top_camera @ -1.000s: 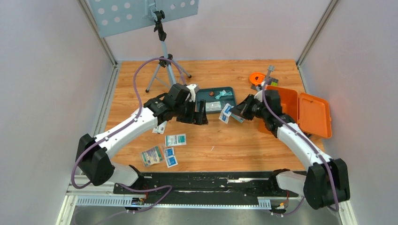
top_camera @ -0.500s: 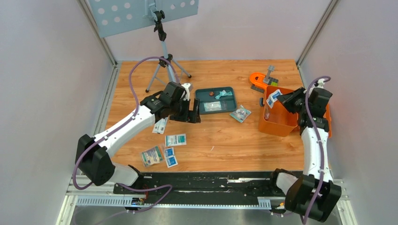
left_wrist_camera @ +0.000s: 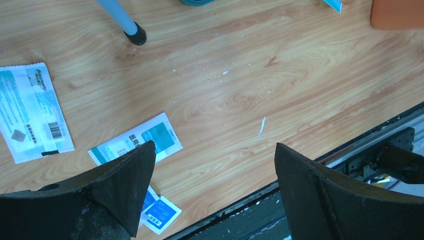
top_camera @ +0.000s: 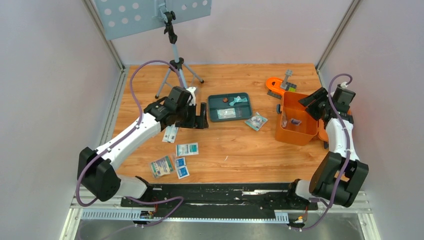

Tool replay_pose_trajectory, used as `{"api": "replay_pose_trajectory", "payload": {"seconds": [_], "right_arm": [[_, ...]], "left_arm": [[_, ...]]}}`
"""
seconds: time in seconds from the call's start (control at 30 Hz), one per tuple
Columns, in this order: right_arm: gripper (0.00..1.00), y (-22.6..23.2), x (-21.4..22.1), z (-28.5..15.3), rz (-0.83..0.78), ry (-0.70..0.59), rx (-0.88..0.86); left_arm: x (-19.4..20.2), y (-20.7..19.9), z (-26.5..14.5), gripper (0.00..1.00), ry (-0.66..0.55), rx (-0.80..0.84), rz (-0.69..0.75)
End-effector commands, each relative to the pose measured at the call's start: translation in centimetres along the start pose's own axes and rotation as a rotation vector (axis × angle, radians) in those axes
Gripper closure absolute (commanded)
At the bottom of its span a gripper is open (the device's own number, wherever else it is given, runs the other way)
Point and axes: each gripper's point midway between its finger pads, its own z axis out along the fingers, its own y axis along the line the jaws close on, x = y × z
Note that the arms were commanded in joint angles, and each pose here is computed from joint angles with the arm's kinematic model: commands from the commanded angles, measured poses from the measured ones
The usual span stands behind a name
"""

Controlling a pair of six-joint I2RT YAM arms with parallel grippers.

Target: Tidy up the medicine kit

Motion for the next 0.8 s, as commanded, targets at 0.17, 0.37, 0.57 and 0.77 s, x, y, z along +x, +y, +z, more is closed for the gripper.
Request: {"api": "replay_pose_trajectory", "payload": {"seconds": [0.17,0.37,0.57,0.77], "right_arm": [[0.36,6.1,-4.2,-4.1,-0.257,-0.222,-0.003],[0.41,10.8,5.4,-2.9,-0.571,-0.107,-0.031],[0.51,9.6,15.1,0.1,-0.956,0.068,0.046],[0.47,7.3,19.9,3.4,-1.177,0.192,0.148]], "left_arm": [[-0.7,1.7,-1.2,0.03,-0.052,-0.036,-0.021],[-1.2,2.8,-1.7,0.03,-0.084,-0.071,-0.064],[-1.1,4.0,-2.2,0.03,-0.102,-0.099,-0.104],[-1.0,4.3,-2.0,0.03,-0.101,-0.102,-0.125]]}}
